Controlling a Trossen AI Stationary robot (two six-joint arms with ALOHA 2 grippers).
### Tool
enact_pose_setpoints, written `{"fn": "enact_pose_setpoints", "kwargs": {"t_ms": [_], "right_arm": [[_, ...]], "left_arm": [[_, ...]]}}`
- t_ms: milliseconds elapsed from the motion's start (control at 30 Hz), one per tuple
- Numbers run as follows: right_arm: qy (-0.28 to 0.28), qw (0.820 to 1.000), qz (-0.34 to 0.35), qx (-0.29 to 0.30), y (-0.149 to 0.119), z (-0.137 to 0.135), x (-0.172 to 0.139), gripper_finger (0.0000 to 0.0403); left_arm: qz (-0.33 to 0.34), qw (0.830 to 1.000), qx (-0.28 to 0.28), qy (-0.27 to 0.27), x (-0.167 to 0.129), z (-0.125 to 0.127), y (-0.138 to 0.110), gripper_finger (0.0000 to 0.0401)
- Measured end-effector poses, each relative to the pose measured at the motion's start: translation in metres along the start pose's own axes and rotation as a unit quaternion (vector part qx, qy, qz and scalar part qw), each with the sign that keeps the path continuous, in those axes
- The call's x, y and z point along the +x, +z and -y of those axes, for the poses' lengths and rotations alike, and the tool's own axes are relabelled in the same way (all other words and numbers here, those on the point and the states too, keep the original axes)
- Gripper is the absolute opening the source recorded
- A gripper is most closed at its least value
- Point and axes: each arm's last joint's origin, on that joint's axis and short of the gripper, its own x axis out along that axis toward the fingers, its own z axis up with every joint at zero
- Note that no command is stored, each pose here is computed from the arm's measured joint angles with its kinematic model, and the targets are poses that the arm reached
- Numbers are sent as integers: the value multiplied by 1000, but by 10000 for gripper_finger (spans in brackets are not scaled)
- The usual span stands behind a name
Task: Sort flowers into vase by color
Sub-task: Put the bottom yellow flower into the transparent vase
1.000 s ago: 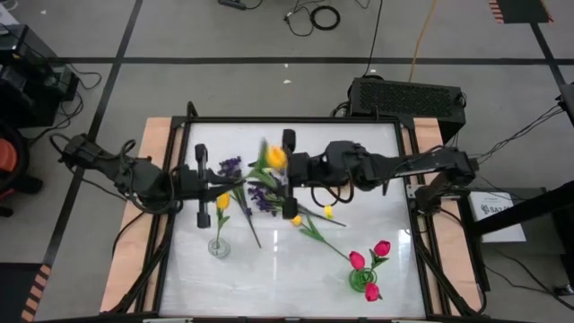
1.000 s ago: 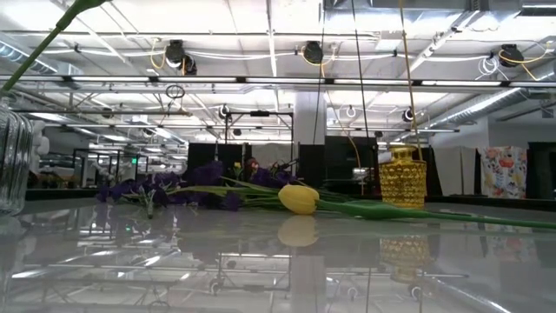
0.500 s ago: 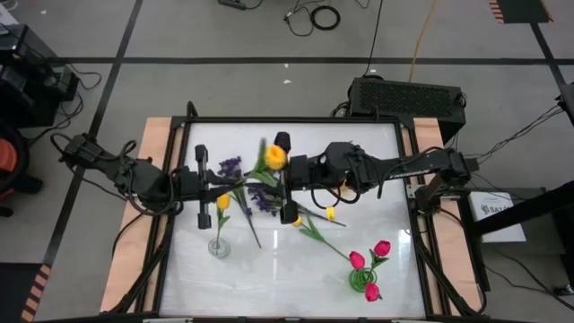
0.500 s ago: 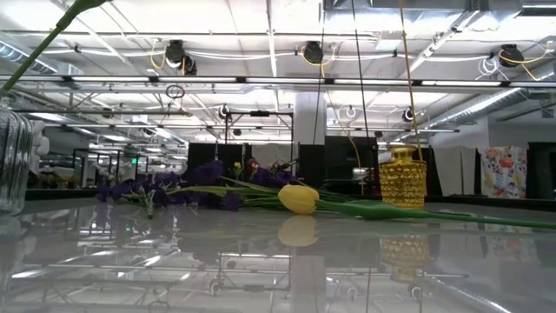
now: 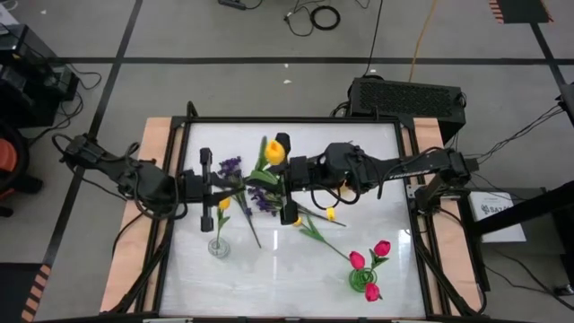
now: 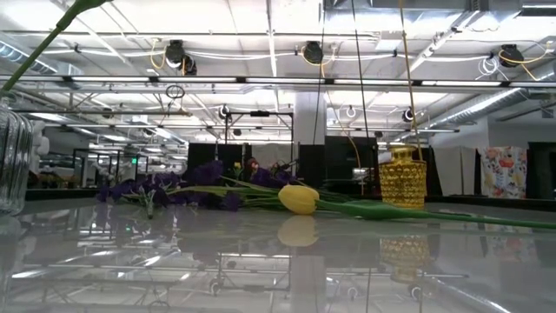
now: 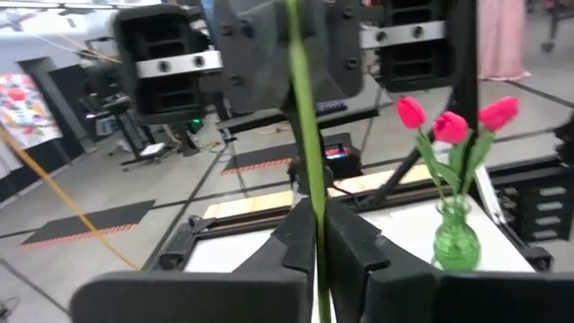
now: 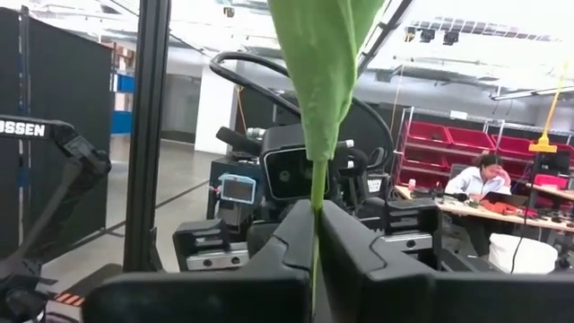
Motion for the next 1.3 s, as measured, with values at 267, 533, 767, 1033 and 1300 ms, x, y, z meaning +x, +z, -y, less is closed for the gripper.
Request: {"fn": "enact_pose_setpoints", "kwargs": {"t_ms": [267,533,767,1033,1300], "right_arm": [[-8,999,-35,2,3,7,-7,1],[-17,995,-99,7,10,11,-22,1],[-13,986,-167,22,4,11,-32,0],[-38,977,-210,28,-3,11,-35,0],[-36,971,-233,31,-7,11,-37,0]], "left_arm": [[5,1000,-18,1,-5,-4,2,154],[45,996,-73,37,-30,-21,19,238],[86,991,-87,61,-14,-19,26,242],[70,991,-65,98,29,-14,15,242],[61,991,-70,91,51,-21,5,242]]}}
